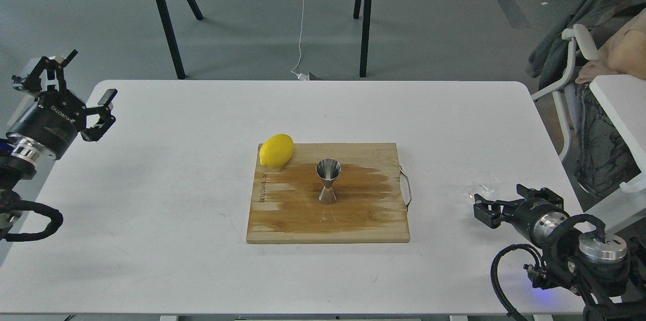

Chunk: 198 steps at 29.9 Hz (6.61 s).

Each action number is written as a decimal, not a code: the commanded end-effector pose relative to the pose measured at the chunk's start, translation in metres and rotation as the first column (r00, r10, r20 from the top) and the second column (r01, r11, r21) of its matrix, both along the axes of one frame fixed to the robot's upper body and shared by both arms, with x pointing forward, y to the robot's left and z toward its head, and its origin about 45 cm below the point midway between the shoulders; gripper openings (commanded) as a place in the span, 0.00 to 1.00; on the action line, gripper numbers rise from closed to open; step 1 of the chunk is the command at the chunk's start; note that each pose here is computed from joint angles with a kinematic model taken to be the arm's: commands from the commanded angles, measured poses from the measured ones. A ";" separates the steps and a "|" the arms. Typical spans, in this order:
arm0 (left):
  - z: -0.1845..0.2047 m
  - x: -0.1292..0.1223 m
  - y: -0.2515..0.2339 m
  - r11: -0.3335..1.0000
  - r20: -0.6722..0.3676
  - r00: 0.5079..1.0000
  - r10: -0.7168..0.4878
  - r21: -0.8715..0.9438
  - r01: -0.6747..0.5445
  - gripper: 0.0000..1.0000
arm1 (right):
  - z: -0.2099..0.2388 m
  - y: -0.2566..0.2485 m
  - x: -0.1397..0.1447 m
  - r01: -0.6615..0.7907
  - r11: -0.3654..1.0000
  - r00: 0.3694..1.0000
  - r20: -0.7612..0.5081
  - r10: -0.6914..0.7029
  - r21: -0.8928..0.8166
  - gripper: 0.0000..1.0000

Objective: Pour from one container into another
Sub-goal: 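Lower the right gripper toward the small clear glass cup, then close the right gripper around the clear glass cup, then lift the glass cup and move it above the jigger, then tilt the glass cup over the jigger to pour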

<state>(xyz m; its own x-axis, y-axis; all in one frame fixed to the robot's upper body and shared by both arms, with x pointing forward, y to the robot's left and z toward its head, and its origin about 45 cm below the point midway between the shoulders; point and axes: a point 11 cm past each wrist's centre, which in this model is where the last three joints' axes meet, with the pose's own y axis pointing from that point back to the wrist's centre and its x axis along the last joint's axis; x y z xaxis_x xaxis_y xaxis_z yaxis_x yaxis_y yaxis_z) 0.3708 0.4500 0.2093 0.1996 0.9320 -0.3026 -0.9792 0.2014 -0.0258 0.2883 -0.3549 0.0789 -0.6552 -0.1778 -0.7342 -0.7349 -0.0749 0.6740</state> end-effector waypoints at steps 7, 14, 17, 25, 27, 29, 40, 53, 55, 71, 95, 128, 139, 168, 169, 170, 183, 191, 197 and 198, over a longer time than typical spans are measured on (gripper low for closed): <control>0.000 0.000 -0.001 1.000 0.000 1.000 -0.001 -0.002 0.001 0.99 | 0.001 0.006 0.009 -0.011 1.000 1.000 0.005 0.011 0.001 0.99; -0.002 0.000 -0.003 1.000 -0.001 1.000 -0.002 -0.007 0.002 0.99 | 0.001 0.004 0.016 -0.003 1.000 1.000 0.004 0.003 0.000 0.99; -0.003 0.000 -0.001 1.000 -0.003 1.000 0.002 -0.005 -0.002 0.99 | 0.000 0.004 0.016 -0.002 1.000 1.000 0.003 0.002 -0.001 0.99; -0.005 0.000 -0.001 1.000 -0.007 1.000 0.007 -0.006 -0.007 0.99 | -0.001 0.003 0.019 -0.002 1.000 1.000 0.000 0.002 -0.006 0.96; -0.006 0.000 -0.001 1.000 -0.008 1.000 0.009 -0.006 -0.009 0.99 | 0.000 0.005 0.021 -0.007 1.000 1.000 0.004 0.007 -0.007 0.95; -0.006 0.000 0.000 1.000 -0.009 1.000 0.010 -0.006 -0.010 0.99 | 0.000 0.005 0.021 -0.007 1.000 1.000 0.003 0.007 -0.008 0.90; -0.008 0.000 0.000 1.000 -0.012 1.000 0.014 -0.008 -0.014 0.99 | -0.003 0.007 0.021 -0.006 1.000 1.000 0.003 0.006 -0.004 0.79; -0.010 -0.001 0.004 1.000 -0.017 1.000 0.026 -0.002 -0.026 0.99 | -0.005 0.009 0.021 -0.004 1.000 1.000 0.000 0.004 0.000 0.76; -0.010 -0.001 0.006 1.000 -0.017 0.999 0.030 0.002 -0.030 0.99 | -0.005 0.010 0.021 -0.005 1.000 1.000 0.002 0.005 0.003 0.75; -0.011 -0.001 0.010 0.999 -0.020 0.999 0.042 0.005 -0.042 0.99 | -0.005 0.012 0.022 -0.012 1.000 1.000 0.022 0.012 -0.001 0.61; -0.016 -0.001 0.010 0.999 -0.027 0.998 0.053 0.001 -0.053 0.99 | 0.000 0.020 0.024 -0.046 0.999 0.994 0.096 0.046 0.003 0.38; -0.019 0.002 0.001 0.999 -0.026 0.999 0.045 -0.019 -0.046 0.99 | 0.108 0.202 0.060 -0.506 0.552 0.451 0.342 0.824 -0.662 0.34; -0.021 0.002 0.001 0.999 -0.029 0.999 0.044 -0.020 -0.045 0.99 | 0.107 0.240 0.047 -0.510 0.354 0.279 0.238 0.930 -0.784 0.34; -0.019 0.003 0.002 0.999 -0.024 0.999 0.048 -0.022 -0.049 0.99 | 0.098 0.253 0.040 -0.450 0.150 0.157 0.088 0.984 -0.880 0.34; -0.019 0.003 0.002 0.999 -0.024 0.999 0.048 -0.022 -0.049 0.99 | 0.098 0.253 0.041 -0.441 0.137 0.153 0.076 0.985 -0.887 0.34; -0.019 0.003 0.002 0.999 -0.024 0.999 0.048 -0.022 -0.049 0.99 | 0.099 0.253 0.042 -0.431 0.127 0.151 0.068 0.986 -0.893 0.34; -0.020 0.002 0.002 0.999 -0.026 0.998 0.049 -0.022 -0.049 0.99 | 0.096 0.253 0.045 -0.380 0.051 0.126 0.003 0.992 -0.923 0.34; -0.019 0.003 0.002 0.999 -0.024 0.999 0.048 -0.022 -0.049 0.99 | 0.101 0.253 0.049 -0.350 0.027 0.120 -0.016 0.993 -0.937 0.34; -0.018 0.003 0.002 0.999 -0.023 0.998 0.050 -0.021 -0.050 0.99 | 0.094 0.256 0.047 -0.331 -0.054 0.077 -0.084 0.993 -0.942 0.34; -0.018 0.003 0.002 0.999 -0.023 0.998 0.050 -0.021 -0.050 0.99 | 0.095 0.254 0.048 -0.326 -0.063 0.075 -0.092 0.993 -0.943 0.34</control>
